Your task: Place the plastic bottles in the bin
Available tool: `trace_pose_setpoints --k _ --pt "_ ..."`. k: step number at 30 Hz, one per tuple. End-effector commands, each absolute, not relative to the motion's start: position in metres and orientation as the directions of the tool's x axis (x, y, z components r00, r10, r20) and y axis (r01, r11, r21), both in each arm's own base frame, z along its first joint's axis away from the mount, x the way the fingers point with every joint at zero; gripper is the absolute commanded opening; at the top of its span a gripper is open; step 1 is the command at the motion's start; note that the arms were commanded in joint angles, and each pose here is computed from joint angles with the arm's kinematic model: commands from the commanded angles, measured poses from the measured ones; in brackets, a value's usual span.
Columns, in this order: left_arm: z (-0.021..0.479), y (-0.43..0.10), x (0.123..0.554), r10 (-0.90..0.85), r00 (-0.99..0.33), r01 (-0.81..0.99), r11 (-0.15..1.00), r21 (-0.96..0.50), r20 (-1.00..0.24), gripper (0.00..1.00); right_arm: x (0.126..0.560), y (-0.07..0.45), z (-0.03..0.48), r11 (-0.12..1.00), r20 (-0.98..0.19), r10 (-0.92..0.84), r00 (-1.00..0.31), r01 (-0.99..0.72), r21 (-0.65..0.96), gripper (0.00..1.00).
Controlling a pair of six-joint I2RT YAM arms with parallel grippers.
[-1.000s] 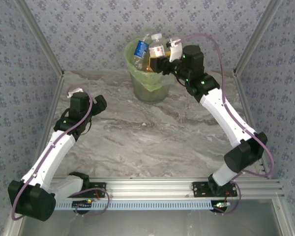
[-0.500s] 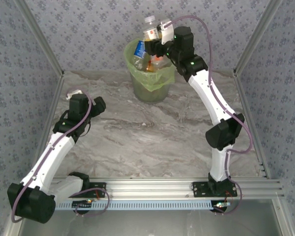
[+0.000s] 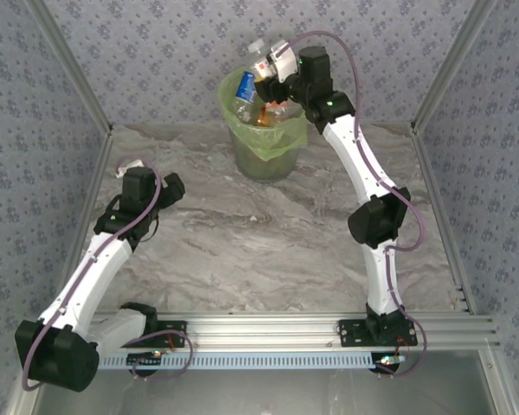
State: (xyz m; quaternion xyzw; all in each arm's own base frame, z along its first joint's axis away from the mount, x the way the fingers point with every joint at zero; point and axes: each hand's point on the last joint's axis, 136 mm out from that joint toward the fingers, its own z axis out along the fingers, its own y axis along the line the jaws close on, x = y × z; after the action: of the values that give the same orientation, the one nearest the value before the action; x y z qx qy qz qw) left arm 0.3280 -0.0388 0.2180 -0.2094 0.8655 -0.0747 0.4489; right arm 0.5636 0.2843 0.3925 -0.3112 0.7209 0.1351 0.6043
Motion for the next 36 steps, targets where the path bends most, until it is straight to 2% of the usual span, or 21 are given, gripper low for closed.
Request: trace_pose_setpoints --k 1,4,6,12,18,21,29,36 --pt "0.217 -0.038 0.332 -0.449 -0.507 -0.314 0.891 -0.327 -0.736 0.99 0.568 0.291 0.385 0.743 -0.947 -0.314 -0.064 -0.637 -0.203 0.23" --pt "0.215 -0.038 0.333 -0.45 -0.512 -0.314 0.891 -0.328 -0.732 0.99 0.569 0.295 0.377 0.746 -0.942 -0.325 -0.087 -0.635 -0.199 0.43" --pt "0.214 -0.039 0.332 -0.448 -0.515 -0.313 0.892 -0.326 -0.731 0.99 0.566 0.298 0.375 0.737 -0.939 -0.329 -0.094 -0.648 -0.193 0.48" --pt "0.212 -0.037 0.33 -0.443 -0.517 -0.317 0.894 -0.317 -0.732 0.99 0.545 0.302 0.372 0.699 -0.916 -0.384 -0.12 -0.686 -0.203 0.7" --pt "0.211 -0.039 0.334 -0.449 -0.518 -0.311 0.892 -0.329 -0.728 0.99 0.531 0.295 0.381 0.697 -0.906 -0.402 -0.131 -0.686 -0.21 0.81" --pt "0.209 -0.04 0.335 -0.451 -0.524 -0.311 0.891 -0.33 -0.723 0.99 0.524 0.295 0.386 0.684 -0.906 -0.404 -0.129 -0.699 -0.206 0.95" --pt "0.21 -0.038 0.334 -0.437 -0.523 -0.312 0.897 -0.313 -0.732 0.99 0.508 0.284 0.401 0.711 -0.915 -0.376 -0.15 -0.68 -0.18 0.99" --pt "0.211 -0.011 0.336 -0.387 -0.504 -0.358 0.907 -0.222 -0.772 0.99 0.478 0.247 0.416 0.815 -0.954 -0.272 -0.123 -0.556 -0.161 0.99"
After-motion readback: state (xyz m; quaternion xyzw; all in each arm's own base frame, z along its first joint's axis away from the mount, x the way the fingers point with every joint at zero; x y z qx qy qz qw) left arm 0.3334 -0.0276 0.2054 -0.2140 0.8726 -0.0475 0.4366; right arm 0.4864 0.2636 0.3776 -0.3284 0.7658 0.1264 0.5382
